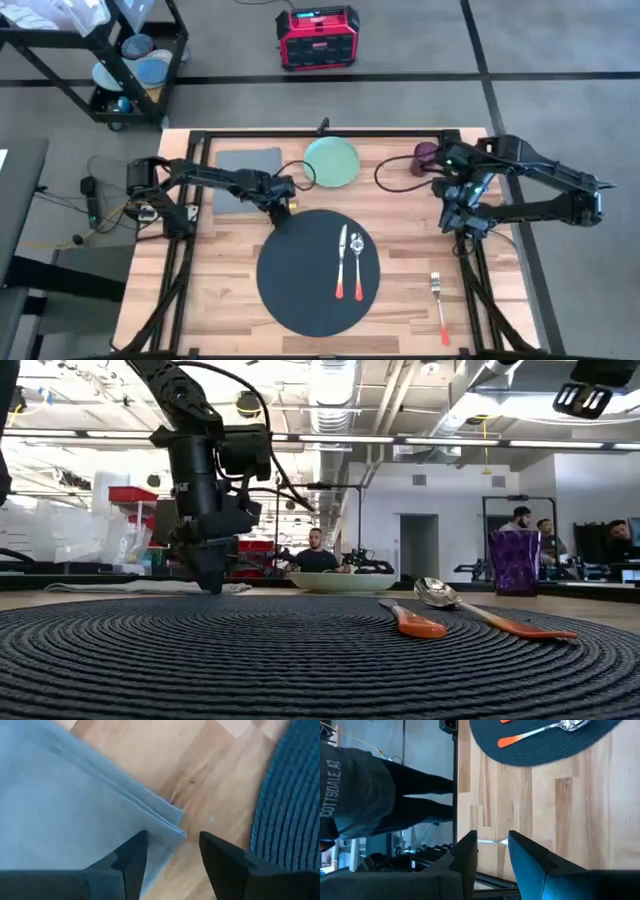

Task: Set table place
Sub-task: Fold the gray table napkin

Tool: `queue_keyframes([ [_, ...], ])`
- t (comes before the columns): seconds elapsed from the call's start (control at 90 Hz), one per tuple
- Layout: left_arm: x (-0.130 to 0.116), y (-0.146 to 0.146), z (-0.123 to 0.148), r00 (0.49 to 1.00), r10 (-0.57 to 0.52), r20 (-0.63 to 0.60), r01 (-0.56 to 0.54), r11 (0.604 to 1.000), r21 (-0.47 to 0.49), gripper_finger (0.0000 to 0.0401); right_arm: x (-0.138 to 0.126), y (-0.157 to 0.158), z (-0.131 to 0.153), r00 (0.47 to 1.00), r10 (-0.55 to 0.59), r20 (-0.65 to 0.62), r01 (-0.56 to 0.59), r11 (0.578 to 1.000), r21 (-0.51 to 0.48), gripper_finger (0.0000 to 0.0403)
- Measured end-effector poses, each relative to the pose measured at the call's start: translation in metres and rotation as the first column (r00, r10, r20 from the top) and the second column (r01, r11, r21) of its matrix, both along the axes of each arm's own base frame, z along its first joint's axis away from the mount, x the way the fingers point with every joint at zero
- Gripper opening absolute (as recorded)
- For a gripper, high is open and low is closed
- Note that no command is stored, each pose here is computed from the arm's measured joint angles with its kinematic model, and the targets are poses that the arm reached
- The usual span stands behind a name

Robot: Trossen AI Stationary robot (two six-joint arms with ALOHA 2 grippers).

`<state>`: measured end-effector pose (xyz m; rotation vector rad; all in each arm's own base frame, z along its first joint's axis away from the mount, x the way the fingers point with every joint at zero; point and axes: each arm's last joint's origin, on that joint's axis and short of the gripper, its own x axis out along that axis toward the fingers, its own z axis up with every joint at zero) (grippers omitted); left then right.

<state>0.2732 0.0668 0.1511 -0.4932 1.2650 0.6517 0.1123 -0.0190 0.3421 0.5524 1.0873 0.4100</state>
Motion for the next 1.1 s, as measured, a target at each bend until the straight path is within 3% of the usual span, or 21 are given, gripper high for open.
queue_keyframes([
  [0.233,0.006,0.001,0.010,1.000,-0.021,-0.023,0.023,0.996,0.081,0.0166,-0.005,0.002,0.003,0.999,0.002,0.045,-0.001,1.000,-0.017,0.0099],
  [0.589,0.013,0.001,-0.011,0.997,-0.050,-0.053,0.051,0.998,0.026,0.0163,-0.012,0.004,0.005,0.999,-0.040,0.029,0.040,0.999,0.006,0.0099],
  [0.689,0.014,0.003,-0.011,0.999,-0.020,-0.040,0.021,1.000,0.023,0.0131,-0.012,0.004,0.005,0.999,-0.041,0.030,0.041,0.999,0.003,0.0099],
  [0.856,0.016,0.003,-0.011,1.000,0.025,-0.005,-0.025,1.000,0.009,0.0016,-0.012,0.004,0.005,0.998,-0.060,0.014,0.060,0.998,0.013,0.0099],
  [1.1,0.014,0.002,-0.003,0.987,0.156,0.040,-0.156,0.988,-0.006,0.0003,-0.014,0.005,0.006,0.996,-0.090,-0.003,0.090,0.996,0.027,0.0099],
])
